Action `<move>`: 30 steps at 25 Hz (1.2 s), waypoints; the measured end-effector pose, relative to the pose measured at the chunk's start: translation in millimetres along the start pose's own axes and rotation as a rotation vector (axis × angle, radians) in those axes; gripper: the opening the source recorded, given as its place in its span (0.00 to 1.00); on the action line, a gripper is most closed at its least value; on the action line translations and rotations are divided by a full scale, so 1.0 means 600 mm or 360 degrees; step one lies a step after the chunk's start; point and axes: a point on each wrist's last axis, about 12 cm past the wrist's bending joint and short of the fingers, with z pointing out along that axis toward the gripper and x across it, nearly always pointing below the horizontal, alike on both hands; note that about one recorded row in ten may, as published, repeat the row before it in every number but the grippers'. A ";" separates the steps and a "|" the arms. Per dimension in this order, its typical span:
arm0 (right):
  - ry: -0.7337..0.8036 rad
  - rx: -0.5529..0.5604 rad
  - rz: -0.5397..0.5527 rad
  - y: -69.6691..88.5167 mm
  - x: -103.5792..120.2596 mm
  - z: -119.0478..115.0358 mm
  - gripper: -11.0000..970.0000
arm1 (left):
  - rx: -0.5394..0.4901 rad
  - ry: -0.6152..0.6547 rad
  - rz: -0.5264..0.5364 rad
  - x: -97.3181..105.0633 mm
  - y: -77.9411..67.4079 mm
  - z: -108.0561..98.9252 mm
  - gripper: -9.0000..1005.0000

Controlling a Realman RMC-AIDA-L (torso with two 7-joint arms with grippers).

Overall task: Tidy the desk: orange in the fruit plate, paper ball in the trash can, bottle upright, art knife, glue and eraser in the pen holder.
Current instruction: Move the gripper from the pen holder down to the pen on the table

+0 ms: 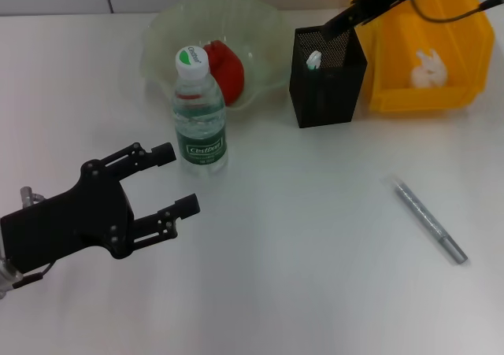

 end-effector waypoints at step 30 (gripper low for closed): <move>0.0590 0.0155 0.0189 0.048 0.228 0.071 0.45 | 0.0034 -0.0021 0.0017 -0.006 0.001 0.002 0.77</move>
